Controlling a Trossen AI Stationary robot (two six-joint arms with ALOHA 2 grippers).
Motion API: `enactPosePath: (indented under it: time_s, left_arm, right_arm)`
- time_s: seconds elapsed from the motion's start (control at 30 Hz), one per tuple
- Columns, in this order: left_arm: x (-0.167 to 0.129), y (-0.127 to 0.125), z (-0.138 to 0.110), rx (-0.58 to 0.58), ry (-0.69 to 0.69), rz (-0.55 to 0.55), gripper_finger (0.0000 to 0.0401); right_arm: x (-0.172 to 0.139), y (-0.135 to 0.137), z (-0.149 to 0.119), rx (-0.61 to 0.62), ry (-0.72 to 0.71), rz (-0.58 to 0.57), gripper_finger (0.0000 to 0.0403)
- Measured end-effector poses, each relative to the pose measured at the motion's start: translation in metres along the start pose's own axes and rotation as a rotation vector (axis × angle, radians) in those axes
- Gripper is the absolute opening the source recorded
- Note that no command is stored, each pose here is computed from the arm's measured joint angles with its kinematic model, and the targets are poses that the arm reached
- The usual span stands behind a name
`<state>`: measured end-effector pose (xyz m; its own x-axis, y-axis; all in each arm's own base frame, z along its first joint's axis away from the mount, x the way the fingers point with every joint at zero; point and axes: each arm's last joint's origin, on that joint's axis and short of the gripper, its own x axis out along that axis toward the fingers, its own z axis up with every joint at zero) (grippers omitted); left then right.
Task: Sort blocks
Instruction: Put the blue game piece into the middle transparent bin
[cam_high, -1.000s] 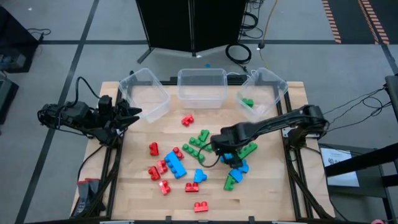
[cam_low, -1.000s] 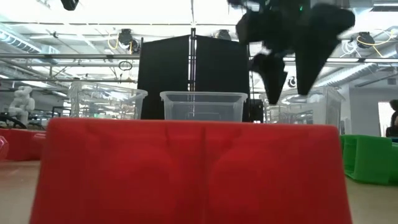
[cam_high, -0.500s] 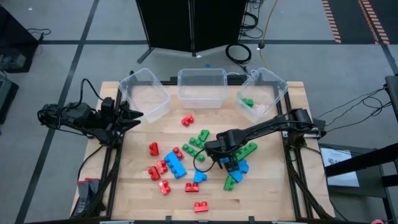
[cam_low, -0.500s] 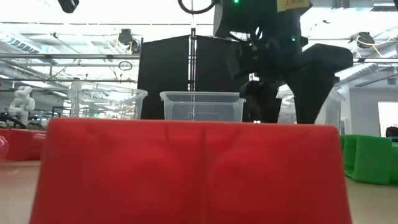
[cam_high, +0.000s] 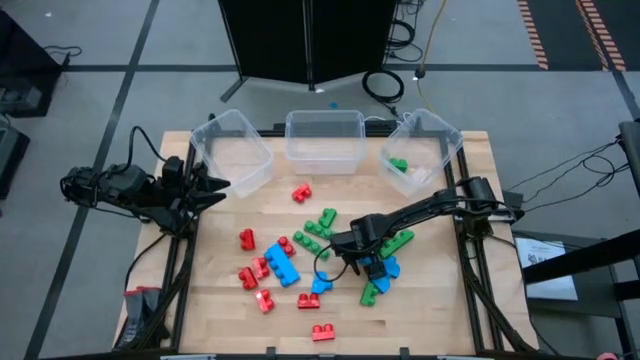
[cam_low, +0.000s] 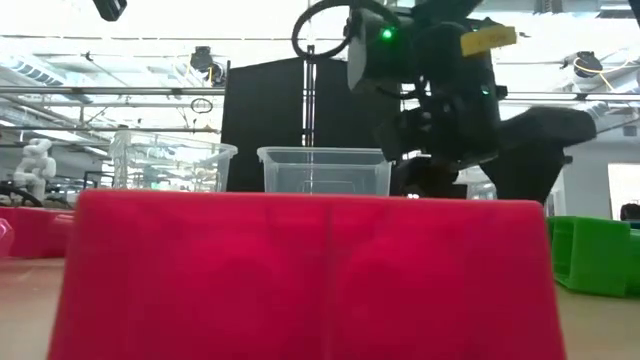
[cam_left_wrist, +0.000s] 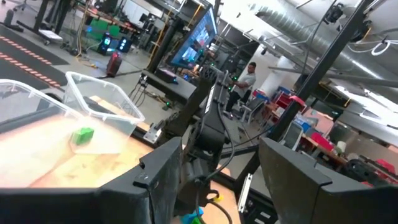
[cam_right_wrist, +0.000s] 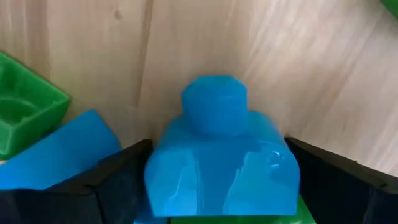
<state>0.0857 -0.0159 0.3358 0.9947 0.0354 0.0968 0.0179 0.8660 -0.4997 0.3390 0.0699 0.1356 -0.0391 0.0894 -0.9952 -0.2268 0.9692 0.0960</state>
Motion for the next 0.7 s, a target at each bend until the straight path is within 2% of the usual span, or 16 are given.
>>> enactPosePath:
  time_s: [0.13, 0.33, 0.53, 0.7]
  left_arm:
    - [0.0, 0.0, 0.0, 0.0, 0.001, 0.0, 0.0209]
    - [0.0, 0.0, -0.001, 0.003, 0.008, 0.003, 0.0209]
    - [0.0, 0.001, -0.001, 0.005, 0.012, 0.006, 0.0209]
    - [0.0, 0.001, -0.001, 0.007, 0.014, 0.007, 0.0209]
  right_arm:
    - [0.007, 0.002, -0.004, 0.012, 0.0, -0.048, 0.0343]
    - [0.004, 0.005, 0.0, 0.0, -0.032, -0.066, 0.028]
    - [-0.002, 0.006, 0.003, -0.002, -0.028, -0.07, 0.028]
    - [-0.023, 0.0, 0.006, -0.027, -0.04, -0.109, 0.028]
